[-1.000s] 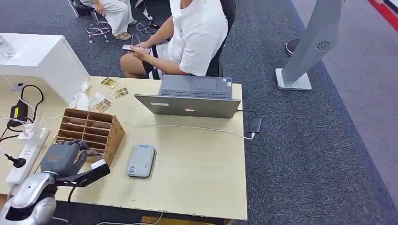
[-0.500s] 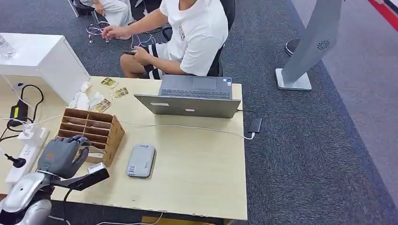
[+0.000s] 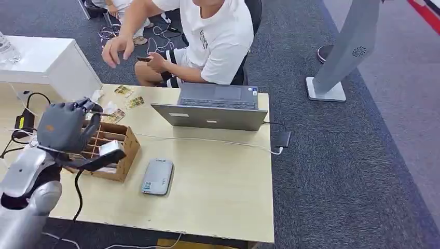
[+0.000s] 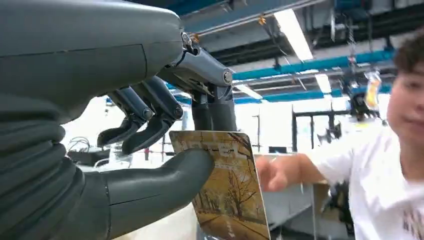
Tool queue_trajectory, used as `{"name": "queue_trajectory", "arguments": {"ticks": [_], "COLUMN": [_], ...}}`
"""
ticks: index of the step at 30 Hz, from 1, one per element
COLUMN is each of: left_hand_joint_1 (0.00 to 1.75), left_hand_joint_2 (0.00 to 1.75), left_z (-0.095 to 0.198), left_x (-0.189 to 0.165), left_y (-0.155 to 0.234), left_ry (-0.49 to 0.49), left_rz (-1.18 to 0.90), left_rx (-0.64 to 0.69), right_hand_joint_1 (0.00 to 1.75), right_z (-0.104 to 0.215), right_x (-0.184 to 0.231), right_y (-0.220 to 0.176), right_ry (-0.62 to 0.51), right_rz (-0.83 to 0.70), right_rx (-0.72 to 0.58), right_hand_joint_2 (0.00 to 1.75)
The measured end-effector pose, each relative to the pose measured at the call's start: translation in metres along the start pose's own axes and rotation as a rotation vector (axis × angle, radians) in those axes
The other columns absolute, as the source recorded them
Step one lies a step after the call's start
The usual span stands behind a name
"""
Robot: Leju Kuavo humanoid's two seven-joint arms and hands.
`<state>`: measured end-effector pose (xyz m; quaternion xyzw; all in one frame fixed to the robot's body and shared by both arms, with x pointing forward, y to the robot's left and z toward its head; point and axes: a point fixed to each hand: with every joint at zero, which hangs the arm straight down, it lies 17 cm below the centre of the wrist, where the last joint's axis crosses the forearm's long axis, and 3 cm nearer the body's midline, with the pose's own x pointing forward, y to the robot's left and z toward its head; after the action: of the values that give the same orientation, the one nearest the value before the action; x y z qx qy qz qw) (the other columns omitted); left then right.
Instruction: Pass the card to the sensor for recognition and then transmit it.
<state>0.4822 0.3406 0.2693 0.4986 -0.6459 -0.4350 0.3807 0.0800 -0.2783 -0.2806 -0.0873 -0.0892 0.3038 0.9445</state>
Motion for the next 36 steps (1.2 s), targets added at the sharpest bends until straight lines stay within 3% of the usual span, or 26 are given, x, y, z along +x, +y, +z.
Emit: {"name": "queue_trajectory", "arguments": {"ticks": [3, 9, 17, 24, 25, 26, 36], "left_hand_joint_1": [1.75, 1.75, 1.75, 1.75, 1.52, 0.05, 0.0], "left_hand_joint_2": [1.75, 1.75, 1.75, 1.75, 1.75, 1.75, 1.75], "left_z": [-0.027, -0.042, -0.093, -0.111, -0.11, -0.11, -0.094], "left_x": [0.007, 0.017, 0.014, -0.002, -0.003, -0.005, -0.008], "left_y": [0.007, 0.007, 0.041, 0.02, 0.016, 0.012, -0.016], "left_ry": [-0.005, -0.016, 0.021, 0.073, 0.077, 0.079, 0.083], "left_rz": [0.016, 0.026, -0.034, -0.018, -0.013, -0.01, 0.017], "left_rx": [0.03, 0.044, 0.227, 0.19, 0.184, 0.177, 0.149], "right_hand_joint_1": [0.0, 0.0, 0.0, 0.0, 0.0, 0.0, 0.0], "right_z": [0.0, 0.0, -0.001, -0.001, -0.001, -0.001, -0.001], "right_x": [0.004, 0.005, 0.02, 0.025, 0.025, 0.025, 0.027], "right_y": [-0.003, -0.003, -0.013, -0.014, -0.014, -0.014, -0.013], "right_ry": [-0.005, -0.007, -0.002, 0.005, 0.003, 0.002, -0.023], "right_rz": [0.003, 0.006, 0.056, 0.065, 0.065, 0.065, 0.081], "right_rx": [-0.003, -0.004, -0.007, -0.004, -0.003, -0.003, -0.005], "right_hand_joint_2": [1.75, 1.75, 1.75, 1.75, 1.75, 1.75, 1.75]}}
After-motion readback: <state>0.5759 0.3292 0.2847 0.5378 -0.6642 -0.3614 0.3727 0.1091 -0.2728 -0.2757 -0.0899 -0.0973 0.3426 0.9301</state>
